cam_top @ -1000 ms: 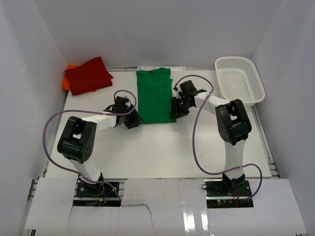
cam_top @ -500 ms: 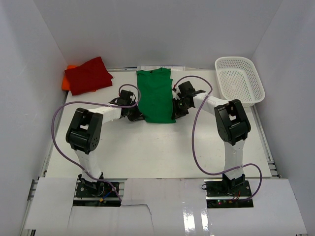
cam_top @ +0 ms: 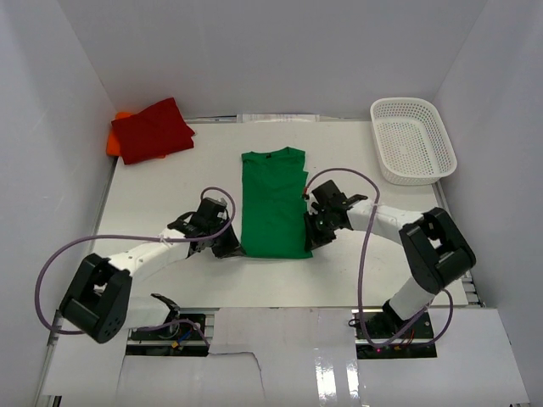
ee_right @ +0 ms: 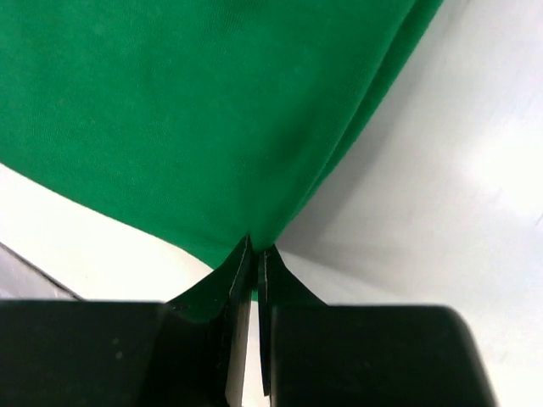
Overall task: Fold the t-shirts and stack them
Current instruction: Grab one side of the 2/3 rectangular tshirt with both arms, then fold the long partially folded tshirt into a neat square
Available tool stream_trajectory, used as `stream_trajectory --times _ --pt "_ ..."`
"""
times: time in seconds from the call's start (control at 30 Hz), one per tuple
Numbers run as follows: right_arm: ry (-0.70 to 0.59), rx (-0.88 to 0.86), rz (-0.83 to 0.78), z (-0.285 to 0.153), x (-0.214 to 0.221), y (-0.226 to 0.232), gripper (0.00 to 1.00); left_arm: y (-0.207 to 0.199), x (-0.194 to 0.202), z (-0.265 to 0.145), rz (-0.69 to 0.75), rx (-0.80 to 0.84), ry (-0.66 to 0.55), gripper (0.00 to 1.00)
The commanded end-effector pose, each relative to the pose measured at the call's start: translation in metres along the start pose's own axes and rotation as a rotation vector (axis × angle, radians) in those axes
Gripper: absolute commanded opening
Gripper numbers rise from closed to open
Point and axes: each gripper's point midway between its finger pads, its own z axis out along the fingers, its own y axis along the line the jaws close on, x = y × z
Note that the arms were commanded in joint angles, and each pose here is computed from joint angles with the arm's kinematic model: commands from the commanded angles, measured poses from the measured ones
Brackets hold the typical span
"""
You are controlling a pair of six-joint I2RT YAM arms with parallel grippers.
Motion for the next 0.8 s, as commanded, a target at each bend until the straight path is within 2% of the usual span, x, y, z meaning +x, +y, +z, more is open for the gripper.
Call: stream_trajectory --times 0.0,0.17,0.3,0.47,0.77 --pt "0.004 0.014 0.034 -0.018 0.029 0.006 0.08 -0.012 0.022 -0.022 -0.031 0.038 0.009 0.0" --pt "-0.009 -0.009 0.019 -0.043 0.057 0.028 0.08 -0.02 0.03 -0.039 -0.031 0.039 0.009 0.0" --pt "-0.066 0.012 0.002 -0.071 0.042 0.039 0.08 -0.037 0.014 -0.057 -0.013 0.057 -0.036 0.0" --pt "-0.181 0.062 -0.049 -0.107 -0.007 0.051 0.08 -0.071 -0.031 -0.08 0.039 0.053 -0.149 0.0" --pt "-0.222 0.133 -0.052 -0.111 -0.07 0.032 0.08 -0.123 -0.123 -0.081 0.079 0.08 -0.26 0.0"
